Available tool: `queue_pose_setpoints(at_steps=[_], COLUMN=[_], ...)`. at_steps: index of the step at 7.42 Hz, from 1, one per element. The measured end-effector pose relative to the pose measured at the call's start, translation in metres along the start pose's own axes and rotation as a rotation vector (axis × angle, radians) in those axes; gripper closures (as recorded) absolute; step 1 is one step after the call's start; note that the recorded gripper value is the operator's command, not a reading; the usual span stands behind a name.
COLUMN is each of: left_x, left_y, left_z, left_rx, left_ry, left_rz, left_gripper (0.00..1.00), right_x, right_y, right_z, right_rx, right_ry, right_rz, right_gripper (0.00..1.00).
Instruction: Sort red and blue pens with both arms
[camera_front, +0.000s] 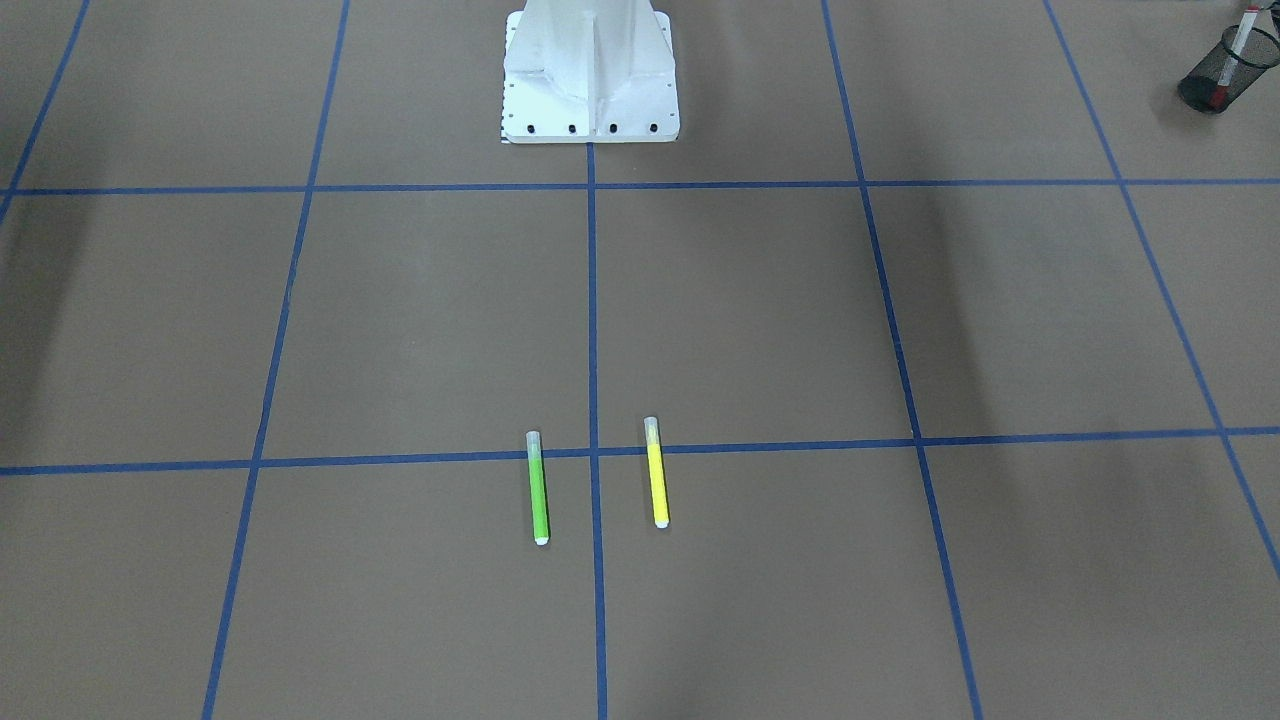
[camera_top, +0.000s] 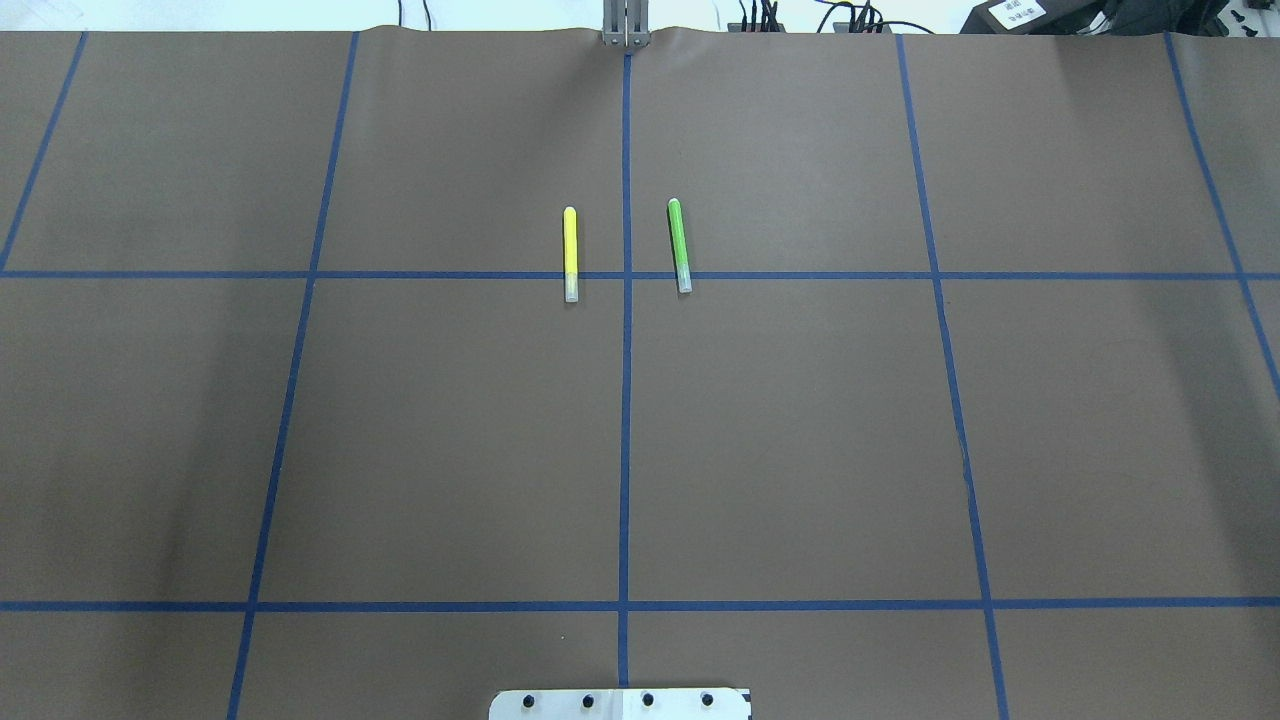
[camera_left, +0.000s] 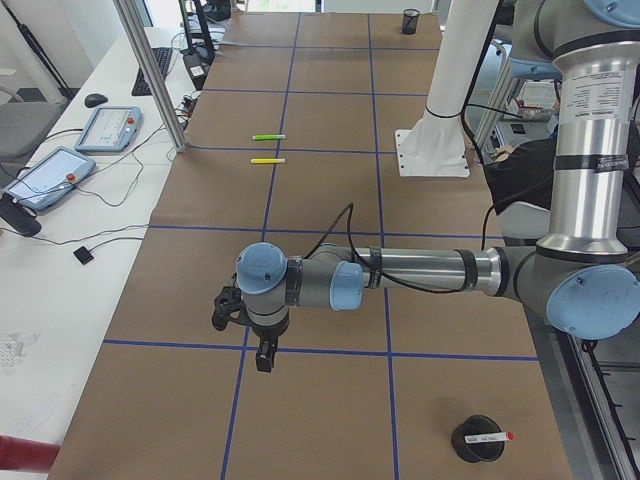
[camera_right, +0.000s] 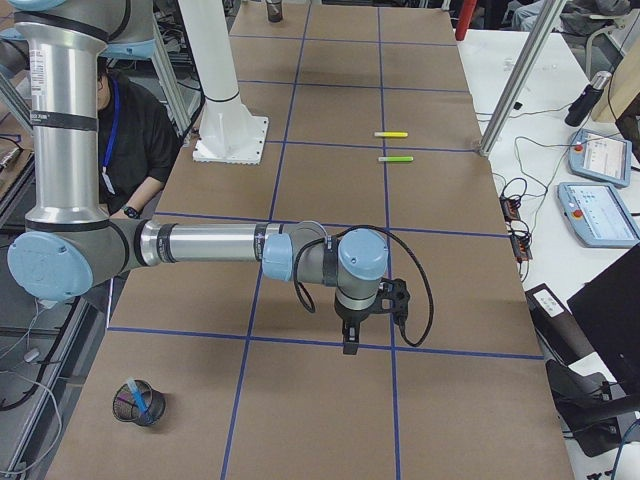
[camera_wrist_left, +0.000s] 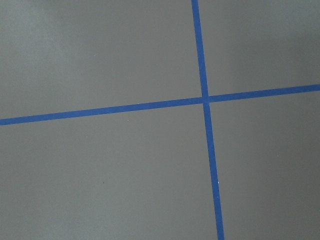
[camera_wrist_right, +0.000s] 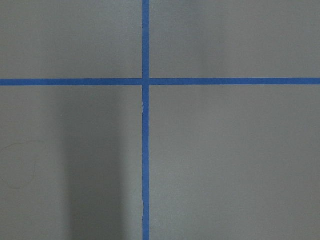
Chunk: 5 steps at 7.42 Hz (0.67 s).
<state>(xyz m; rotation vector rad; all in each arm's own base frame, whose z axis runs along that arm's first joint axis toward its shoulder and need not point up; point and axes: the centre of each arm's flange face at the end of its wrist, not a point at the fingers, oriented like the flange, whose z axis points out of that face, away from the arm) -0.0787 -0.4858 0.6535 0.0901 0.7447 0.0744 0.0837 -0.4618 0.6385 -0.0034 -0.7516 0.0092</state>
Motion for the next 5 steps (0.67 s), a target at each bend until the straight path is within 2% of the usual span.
queue_pose_setpoints(at_steps=[5], left_x=[-0.0022], left_y=[0.0007], left_z=[0.0020], left_rx=[-0.003], left_ry=[0.001], left_rz=[-0.004], left_gripper=[0.00], right_x=[-0.0034], right_y=[-0.0018], right_z=[-0.0037], right_rx=[0.008], right_ry=[-0.001], right_rz=[-0.006], right_gripper=[0.00])
